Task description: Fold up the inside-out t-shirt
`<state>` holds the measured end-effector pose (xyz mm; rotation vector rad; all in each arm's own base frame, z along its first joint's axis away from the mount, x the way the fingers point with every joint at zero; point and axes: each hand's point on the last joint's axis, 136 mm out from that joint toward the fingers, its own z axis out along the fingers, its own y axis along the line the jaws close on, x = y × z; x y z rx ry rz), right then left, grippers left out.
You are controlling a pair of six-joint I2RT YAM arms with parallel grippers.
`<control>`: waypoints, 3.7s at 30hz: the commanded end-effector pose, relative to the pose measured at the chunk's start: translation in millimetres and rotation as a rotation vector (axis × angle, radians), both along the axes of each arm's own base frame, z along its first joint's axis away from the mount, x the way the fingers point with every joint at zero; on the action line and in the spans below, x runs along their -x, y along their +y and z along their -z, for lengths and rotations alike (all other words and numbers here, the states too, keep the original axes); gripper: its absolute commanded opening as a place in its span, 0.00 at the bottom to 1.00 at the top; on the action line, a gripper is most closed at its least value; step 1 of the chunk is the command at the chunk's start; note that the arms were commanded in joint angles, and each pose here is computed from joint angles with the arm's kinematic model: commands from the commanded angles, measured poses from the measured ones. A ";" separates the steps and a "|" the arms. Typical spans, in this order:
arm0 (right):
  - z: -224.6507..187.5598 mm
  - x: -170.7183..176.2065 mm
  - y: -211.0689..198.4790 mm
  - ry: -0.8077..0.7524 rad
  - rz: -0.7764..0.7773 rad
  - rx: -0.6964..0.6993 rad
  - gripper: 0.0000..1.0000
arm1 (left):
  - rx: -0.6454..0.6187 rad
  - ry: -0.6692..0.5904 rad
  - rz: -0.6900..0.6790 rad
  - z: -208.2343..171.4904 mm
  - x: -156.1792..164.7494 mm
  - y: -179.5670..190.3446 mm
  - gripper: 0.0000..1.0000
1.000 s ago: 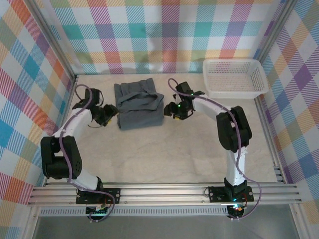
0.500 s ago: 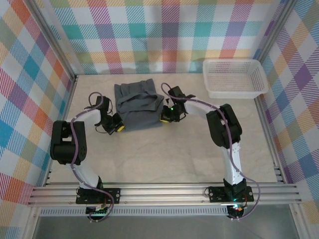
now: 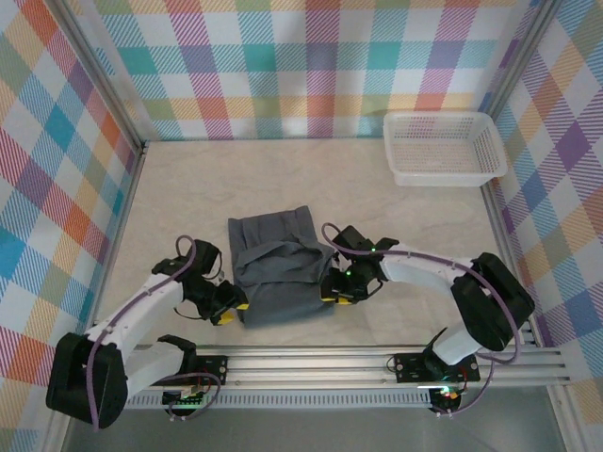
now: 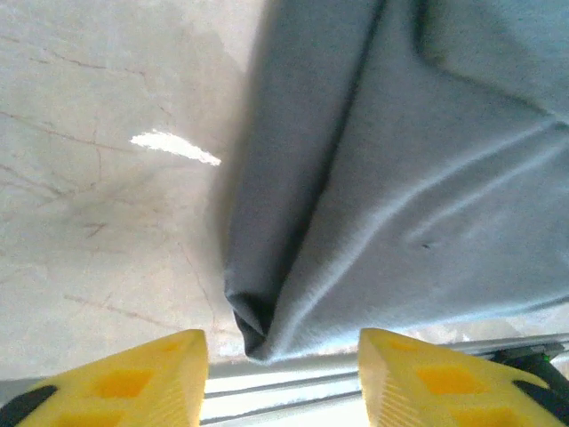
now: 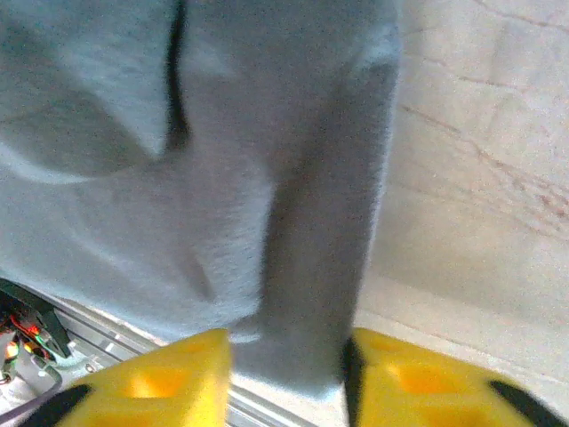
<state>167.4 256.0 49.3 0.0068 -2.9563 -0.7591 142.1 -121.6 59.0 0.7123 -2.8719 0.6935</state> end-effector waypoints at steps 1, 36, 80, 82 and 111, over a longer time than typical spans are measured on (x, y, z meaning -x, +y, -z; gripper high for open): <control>-31.2 -20.4 5.4 -0.077 0.062 -0.005 0.43 | -0.015 -0.028 0.002 -25.6 -12.1 -1.5 0.52; -87.2 -164.1 89.4 -0.259 0.093 -0.170 0.00 | -0.223 -0.291 -0.140 -60.7 -161.3 31.6 0.00; -7.2 -278.5 37.3 -0.323 0.012 -0.039 0.59 | -0.163 -0.466 0.042 -3.9 -291.1 44.9 0.86; -7.1 -277.5 37.2 -0.318 0.012 -0.040 0.59 | -0.201 -0.443 0.028 5.3 -299.2 48.3 0.85; -11.4 -260.3 9.5 -0.320 0.087 0.011 0.82 | -0.025 -0.345 0.039 21.9 -311.2 12.2 0.00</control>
